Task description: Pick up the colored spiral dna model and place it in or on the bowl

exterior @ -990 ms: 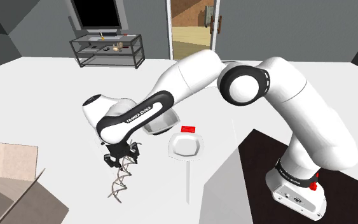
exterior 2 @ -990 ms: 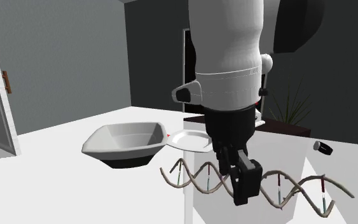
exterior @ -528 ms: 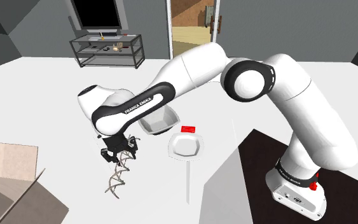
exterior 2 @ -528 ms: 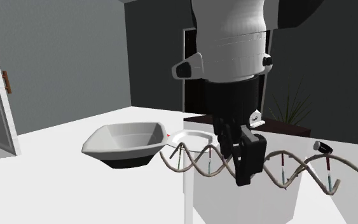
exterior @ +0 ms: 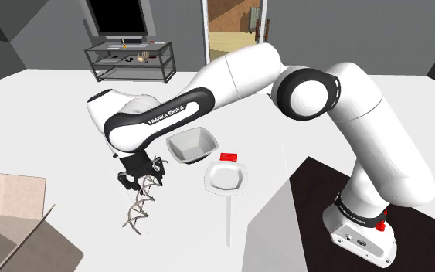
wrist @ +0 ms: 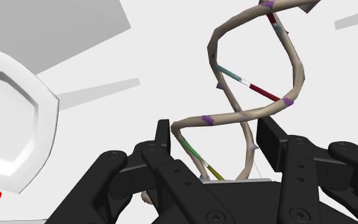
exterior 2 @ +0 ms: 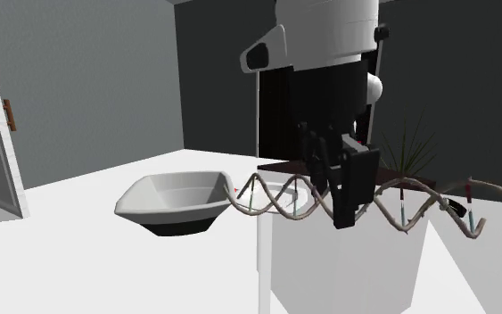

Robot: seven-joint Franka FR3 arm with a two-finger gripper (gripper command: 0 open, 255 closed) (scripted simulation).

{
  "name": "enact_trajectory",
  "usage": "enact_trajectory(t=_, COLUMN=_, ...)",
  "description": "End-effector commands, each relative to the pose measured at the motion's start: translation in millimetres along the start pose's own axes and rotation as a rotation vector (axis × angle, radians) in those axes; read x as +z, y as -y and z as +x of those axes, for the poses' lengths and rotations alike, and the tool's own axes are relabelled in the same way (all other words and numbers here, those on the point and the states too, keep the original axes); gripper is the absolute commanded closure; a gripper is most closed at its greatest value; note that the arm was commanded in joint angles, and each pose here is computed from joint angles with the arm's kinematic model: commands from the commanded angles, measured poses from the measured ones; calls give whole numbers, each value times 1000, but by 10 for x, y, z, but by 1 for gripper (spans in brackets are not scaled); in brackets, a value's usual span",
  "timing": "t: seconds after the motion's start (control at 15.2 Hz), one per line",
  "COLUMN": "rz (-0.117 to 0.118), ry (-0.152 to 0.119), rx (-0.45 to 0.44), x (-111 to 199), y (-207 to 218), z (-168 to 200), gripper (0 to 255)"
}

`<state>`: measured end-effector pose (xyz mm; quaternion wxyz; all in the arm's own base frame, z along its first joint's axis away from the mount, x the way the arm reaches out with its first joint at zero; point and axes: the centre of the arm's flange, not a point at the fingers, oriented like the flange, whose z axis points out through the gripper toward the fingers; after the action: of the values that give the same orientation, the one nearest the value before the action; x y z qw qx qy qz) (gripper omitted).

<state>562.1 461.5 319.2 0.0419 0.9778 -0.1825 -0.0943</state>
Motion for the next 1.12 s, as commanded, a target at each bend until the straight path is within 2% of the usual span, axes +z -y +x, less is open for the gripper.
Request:
enact_trajectory(t=0.0, rz=0, ry=0, rx=0, x=-104, y=-10, z=-20, gripper=255)
enact_trajectory(t=0.46, rz=0, ry=0, rx=0, x=-439, y=-51, z=-78, gripper=255)
enact_trajectory(t=1.06, rz=0, ry=0, rx=0, x=-485, y=-862, z=788, gripper=255)
